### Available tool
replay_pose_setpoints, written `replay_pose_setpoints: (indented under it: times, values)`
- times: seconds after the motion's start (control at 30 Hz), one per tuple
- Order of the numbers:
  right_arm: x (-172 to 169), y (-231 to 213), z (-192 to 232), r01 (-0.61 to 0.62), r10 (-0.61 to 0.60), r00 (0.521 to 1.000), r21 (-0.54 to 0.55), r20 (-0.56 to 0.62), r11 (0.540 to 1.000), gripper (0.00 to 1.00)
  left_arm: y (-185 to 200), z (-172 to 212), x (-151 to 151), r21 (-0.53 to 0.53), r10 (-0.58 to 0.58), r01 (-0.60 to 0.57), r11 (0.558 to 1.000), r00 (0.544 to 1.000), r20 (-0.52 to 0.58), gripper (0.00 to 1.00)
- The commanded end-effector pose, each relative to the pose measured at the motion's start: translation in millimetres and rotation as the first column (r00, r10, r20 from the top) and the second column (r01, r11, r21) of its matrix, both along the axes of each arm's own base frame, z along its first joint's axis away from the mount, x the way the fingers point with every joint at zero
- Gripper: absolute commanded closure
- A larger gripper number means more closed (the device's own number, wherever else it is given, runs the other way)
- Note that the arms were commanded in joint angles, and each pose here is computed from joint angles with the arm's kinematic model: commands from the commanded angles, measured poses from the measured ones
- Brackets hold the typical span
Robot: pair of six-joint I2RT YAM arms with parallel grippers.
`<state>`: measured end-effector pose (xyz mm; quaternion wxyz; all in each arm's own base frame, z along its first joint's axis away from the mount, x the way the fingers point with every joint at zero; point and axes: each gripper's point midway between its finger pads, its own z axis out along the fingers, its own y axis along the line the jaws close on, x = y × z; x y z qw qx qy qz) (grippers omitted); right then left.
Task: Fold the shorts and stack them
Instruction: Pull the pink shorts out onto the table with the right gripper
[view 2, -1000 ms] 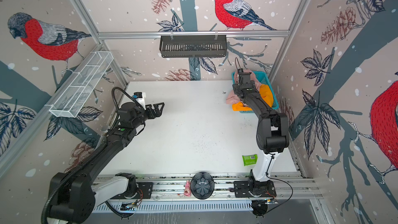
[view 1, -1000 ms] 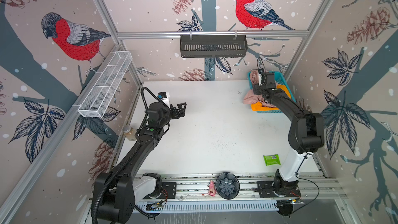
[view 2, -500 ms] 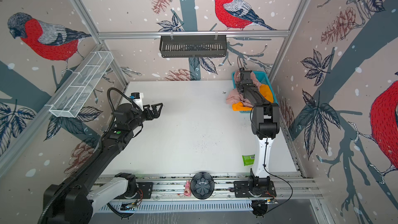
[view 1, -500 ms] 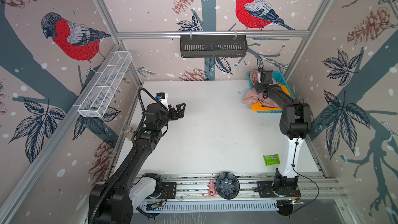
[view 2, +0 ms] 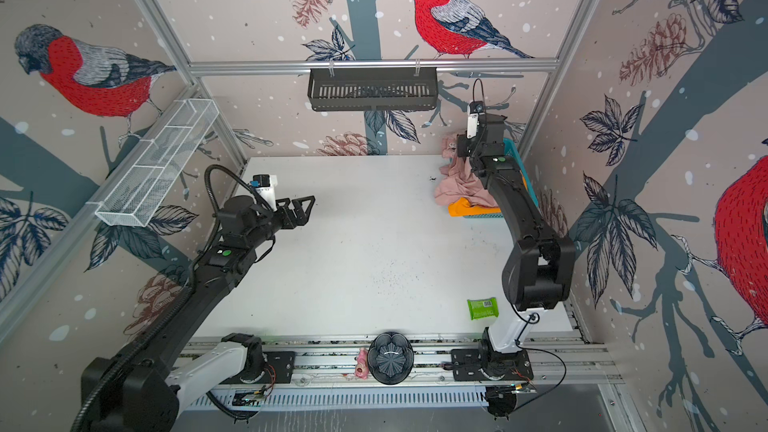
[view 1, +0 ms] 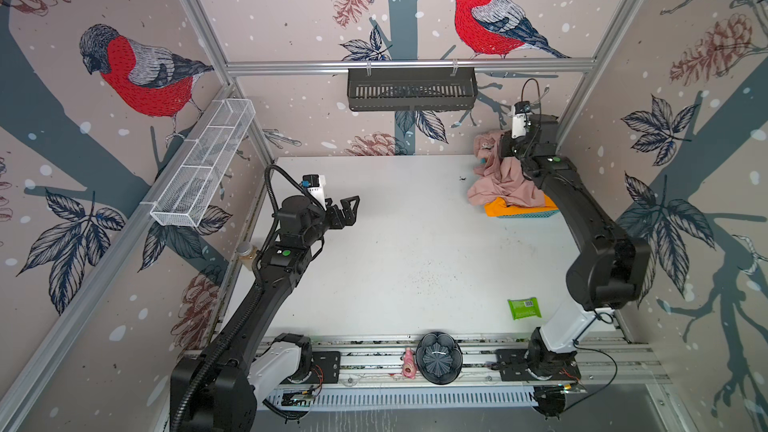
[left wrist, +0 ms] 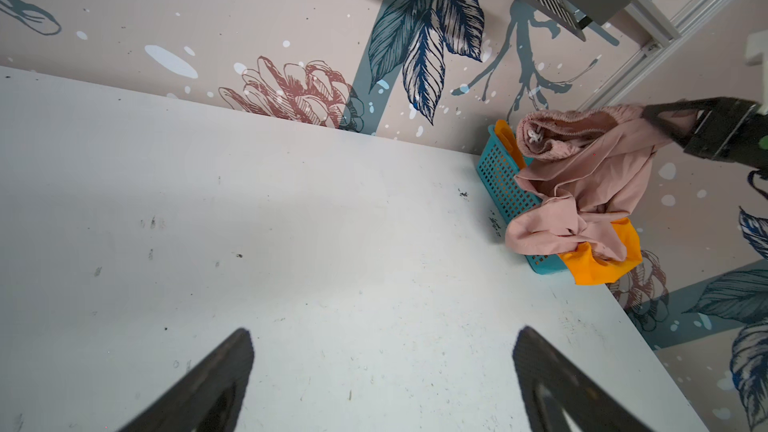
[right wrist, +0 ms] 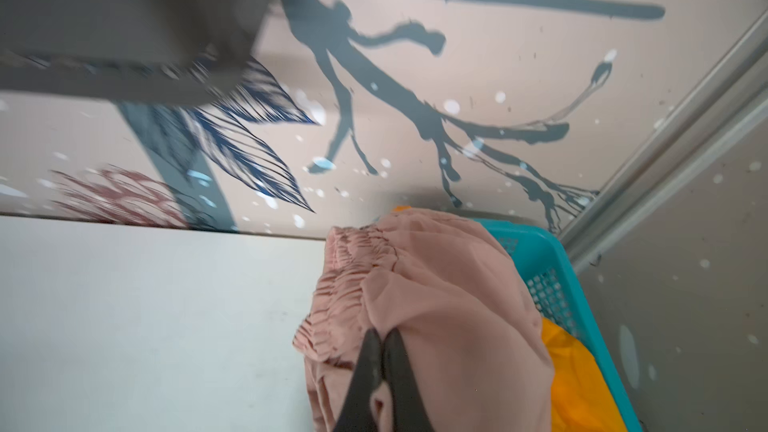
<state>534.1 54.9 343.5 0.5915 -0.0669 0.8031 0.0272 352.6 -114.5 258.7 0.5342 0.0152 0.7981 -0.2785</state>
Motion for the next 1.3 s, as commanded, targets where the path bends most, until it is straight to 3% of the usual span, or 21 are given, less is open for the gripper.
replay_pose_setpoints:
  times: [0.0, 0.1, 0.23, 0.3, 0.43, 0.53, 0.6, 0.7, 0.83, 1.03, 1.2, 1.27]
  values:
    - [-23.0, 36.2, 55.8, -0.161, 0.146, 0.981, 0.118, 0.127, 0.980, 0.98, -14.1, 21.7, -2.1, -0.014, -0.085, 0.086, 0.996, 0.994, 0.069, 0.02]
    - [-45.5, 67.2, 104.8, -0.283, 0.251, 0.945, 0.136, 0.211, 0.949, 0.99, -20.9, 29.2, -3.8, -0.016, -0.128, 0.129, 0.991, 0.988, 0.088, 0.02]
    - [-84.4, 127.6, 164.4, -0.489, 0.435, 0.848, 0.127, 0.302, 0.863, 0.99, -25.6, 41.2, -7.7, -0.007, -0.162, 0.165, 0.986, 0.977, 0.136, 0.02]
    - [-105.4, 156.7, 188.2, -0.586, 0.523, 0.782, 0.113, 0.339, 0.802, 0.99, -26.4, 47.6, -10.5, 0.003, -0.173, 0.175, 0.985, 0.972, 0.159, 0.02]
    - [-150.7, 209.6, 218.9, -0.769, 0.685, 0.616, 0.109, 0.389, 0.629, 0.99, -28.0, 64.1, -19.2, 0.033, -0.198, 0.195, 0.980, 0.957, 0.213, 0.02]
    - [-173.4, 235.6, 218.7, -0.862, 0.772, 0.497, 0.127, 0.397, 0.490, 0.99, -25.9, 74.7, -24.0, 0.056, -0.197, 0.190, 0.980, 0.952, 0.234, 0.02]
    - [-171.8, 246.9, 200.8, -0.886, 0.808, 0.462, 0.156, 0.365, 0.436, 0.99, -26.1, 77.9, -27.0, 0.066, -0.205, 0.195, 0.979, 0.950, 0.236, 0.02]
    - [-146.4, 252.5, 146.0, -0.866, 0.828, 0.496, 0.215, 0.259, 0.452, 0.98, -26.2, 72.2, -30.1, 0.066, -0.209, 0.199, 0.978, 0.951, 0.228, 0.02]
    - [-126.2, 257.6, 46.5, -0.855, 0.876, 0.474, 0.289, 0.091, 0.432, 0.96, -26.0, 48.8, -25.2, 0.087, -0.185, 0.172, 0.981, 0.968, 0.170, 0.02]
    - [-110.5, 247.8, -87.9, -0.776, 0.869, 0.474, 0.400, -0.141, 0.488, 0.94, -42.9, 8.7, -17.3, 0.179, -0.165, 0.155, 0.972, 0.985, 0.042, 0.02]
    - [-121.0, 250.0, -137.2, -0.750, 0.837, 0.492, 0.370, -0.240, 0.548, 0.79, -53.3, -37.6, -7.8, 0.184, -0.167, 0.180, 0.966, 0.982, -0.086, 0.02]
    - [-118.4, 243.8, -140.6, -0.728, 0.800, 0.539, 0.333, -0.261, 0.599, 0.64, -52.3, -60.5, -4.8, 0.200, -0.129, 0.160, 0.967, 0.979, -0.158, 0.02]
